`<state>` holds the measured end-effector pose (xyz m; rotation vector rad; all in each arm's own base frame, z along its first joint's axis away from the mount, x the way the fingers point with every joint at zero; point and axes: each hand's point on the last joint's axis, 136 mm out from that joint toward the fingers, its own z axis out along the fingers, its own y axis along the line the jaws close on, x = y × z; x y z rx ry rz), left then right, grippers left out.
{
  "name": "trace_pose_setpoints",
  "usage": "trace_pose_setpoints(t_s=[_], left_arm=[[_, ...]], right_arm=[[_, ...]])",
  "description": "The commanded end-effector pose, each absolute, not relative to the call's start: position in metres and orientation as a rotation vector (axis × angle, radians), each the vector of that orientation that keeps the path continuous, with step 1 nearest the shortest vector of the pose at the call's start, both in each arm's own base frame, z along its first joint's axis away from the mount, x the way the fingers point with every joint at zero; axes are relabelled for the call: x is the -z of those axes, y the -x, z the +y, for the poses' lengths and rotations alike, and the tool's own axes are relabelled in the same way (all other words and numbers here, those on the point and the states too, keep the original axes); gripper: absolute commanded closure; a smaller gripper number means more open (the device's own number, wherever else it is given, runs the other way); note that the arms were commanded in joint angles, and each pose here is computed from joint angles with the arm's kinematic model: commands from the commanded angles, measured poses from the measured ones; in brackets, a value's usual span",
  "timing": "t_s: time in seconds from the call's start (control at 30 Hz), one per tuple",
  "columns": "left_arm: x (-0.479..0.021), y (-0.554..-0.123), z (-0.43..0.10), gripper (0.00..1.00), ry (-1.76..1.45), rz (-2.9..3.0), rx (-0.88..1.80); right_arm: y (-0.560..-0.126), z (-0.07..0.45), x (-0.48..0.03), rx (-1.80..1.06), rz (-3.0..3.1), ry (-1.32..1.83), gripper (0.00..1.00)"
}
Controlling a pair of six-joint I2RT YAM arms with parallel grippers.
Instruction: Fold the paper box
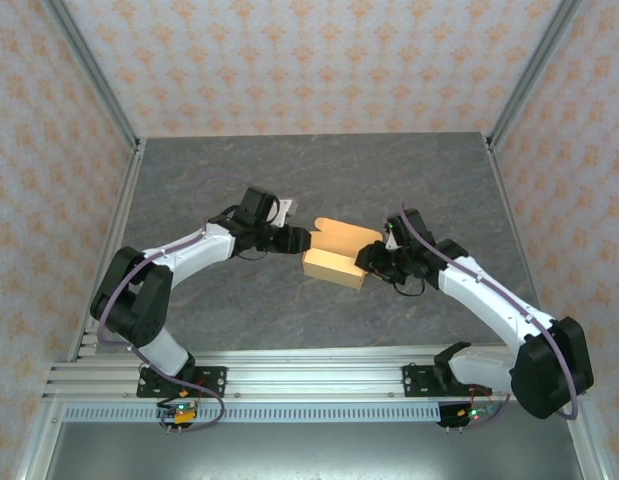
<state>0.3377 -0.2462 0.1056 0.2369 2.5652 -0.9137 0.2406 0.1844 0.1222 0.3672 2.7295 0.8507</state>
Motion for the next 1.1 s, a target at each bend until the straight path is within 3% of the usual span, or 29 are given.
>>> trace_pose_setpoints(t_s=[0.0,0.23,0.37,0.7,0.9,1.07], left_arm=[[-0.097,-0.329,-0.250,0.42,-0.290,2.586,0.915],[-0.085,-0.326,-0.251,0.43,-0.282,2.617,0.916],[-0.081,-0.325,-0.249,0.43,-0.262,2.626,0.912],[-0.103,-0.337,-0.224,0.37,-0.117,2.582,0.791],[-0.119,-0.349,-0.179,0.34,0.159,2.520,0.766],[-0.102,-0.333,-0.129,0.31,0.327,2.626,0.457]], right_arm=[[-0.245,0.185,-0.112,-0.844,2.735,-0.388,0.60],[-0.253,0.176,-0.085,-0.696,2.773,-0.316,0.72],[-0.257,0.188,-0.077,-0.749,2.793,-0.240,0.77],[-0.268,0.223,-0.092,-0.898,2.628,0.062,0.78],[-0.257,0.226,-0.077,-0.794,2.536,0.246,0.78],[-0.247,0.214,-0.066,-0.745,2.537,0.266,0.75]])
